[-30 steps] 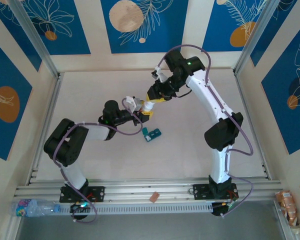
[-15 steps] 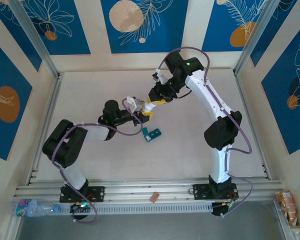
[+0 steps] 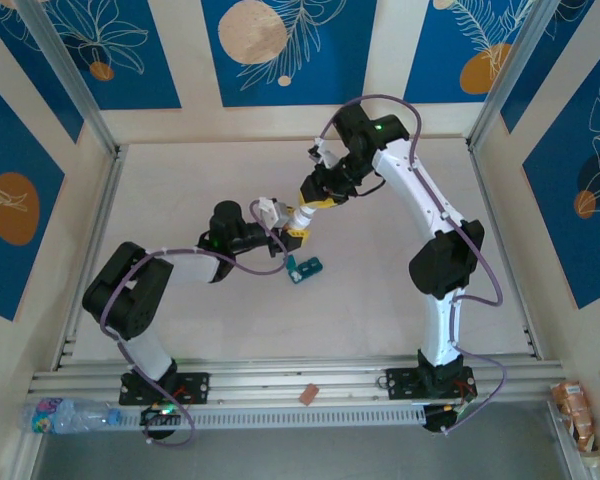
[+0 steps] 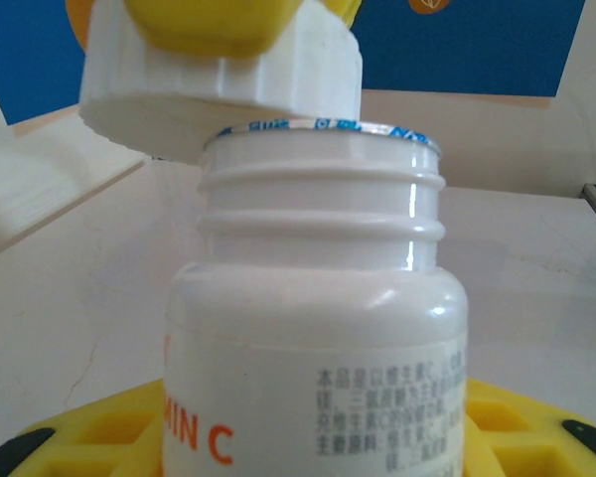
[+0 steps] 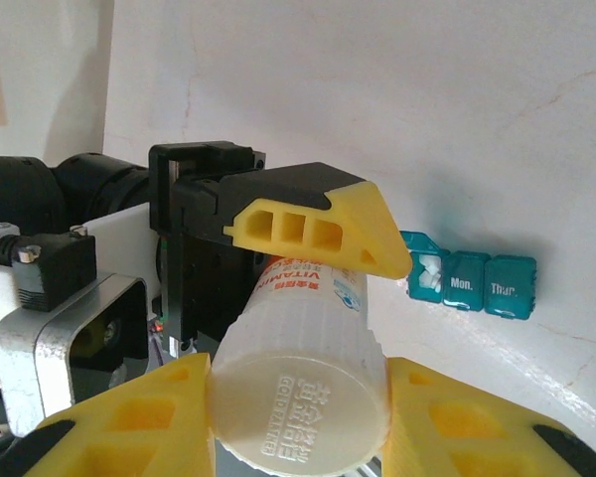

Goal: Sort the pills into containers

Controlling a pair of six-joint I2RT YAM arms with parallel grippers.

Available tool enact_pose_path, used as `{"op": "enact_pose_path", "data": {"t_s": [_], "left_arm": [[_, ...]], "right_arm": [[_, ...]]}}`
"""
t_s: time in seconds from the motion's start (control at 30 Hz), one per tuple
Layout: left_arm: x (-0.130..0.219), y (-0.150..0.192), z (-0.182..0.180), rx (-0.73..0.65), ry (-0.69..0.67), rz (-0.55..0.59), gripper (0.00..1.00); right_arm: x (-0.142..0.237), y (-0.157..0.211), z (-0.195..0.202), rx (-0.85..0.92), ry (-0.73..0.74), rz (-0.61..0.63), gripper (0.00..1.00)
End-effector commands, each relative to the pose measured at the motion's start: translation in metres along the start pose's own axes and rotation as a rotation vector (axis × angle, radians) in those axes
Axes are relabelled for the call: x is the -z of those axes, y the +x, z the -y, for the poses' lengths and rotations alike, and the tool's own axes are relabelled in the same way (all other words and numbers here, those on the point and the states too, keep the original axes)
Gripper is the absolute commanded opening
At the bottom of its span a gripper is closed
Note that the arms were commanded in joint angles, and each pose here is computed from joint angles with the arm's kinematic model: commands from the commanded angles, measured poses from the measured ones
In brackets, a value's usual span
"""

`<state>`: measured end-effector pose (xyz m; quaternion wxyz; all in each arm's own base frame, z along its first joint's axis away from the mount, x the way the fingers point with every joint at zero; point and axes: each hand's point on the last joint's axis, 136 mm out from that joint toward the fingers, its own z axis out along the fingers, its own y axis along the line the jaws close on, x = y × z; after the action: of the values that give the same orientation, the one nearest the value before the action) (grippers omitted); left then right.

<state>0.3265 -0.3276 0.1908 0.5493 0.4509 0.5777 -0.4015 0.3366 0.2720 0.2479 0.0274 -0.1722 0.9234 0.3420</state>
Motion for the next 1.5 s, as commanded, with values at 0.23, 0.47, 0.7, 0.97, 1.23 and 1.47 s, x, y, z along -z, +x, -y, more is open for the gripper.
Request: {"op": "enact_pose_path", "data": {"t_s": [0.23, 0.47, 0.7, 0.97, 1.23, 1.47], "left_arm": [[-0.001, -0.026, 0.006, -0.076, 0.025, 0.047, 0.00], [-0.001, -0.027, 0.006, -0.077, 0.026, 0.046, 0.00], [-0.002, -0.030, 0.008, -0.081, 0.032, 0.049, 0.00], [-0.002, -0.033, 0.010, -0.090, 0.038, 0.048, 0.00], [-0.001, -0.038, 0.015, -0.106, 0.047, 0.047, 0.00], [-0.002, -0.038, 0.021, -0.113, 0.070, 0.032, 0.00]], "right_arm": [[-0.006, 0.023, 0.003, -0.011, -0.031, -0.046, 0.33], [-0.002, 0.028, -0.002, -0.007, -0.053, -0.040, 0.33], [-0.005, 0.026, -0.008, 0.001, -0.066, -0.044, 0.33], [-0.012, 0.023, -0.014, 0.012, -0.071, -0.057, 0.33], [-0.011, 0.019, 0.001, -0.023, -0.064, -0.047, 0.33], [-0.009, 0.017, -0.002, -0.025, -0.096, -0.044, 0.33]]}}
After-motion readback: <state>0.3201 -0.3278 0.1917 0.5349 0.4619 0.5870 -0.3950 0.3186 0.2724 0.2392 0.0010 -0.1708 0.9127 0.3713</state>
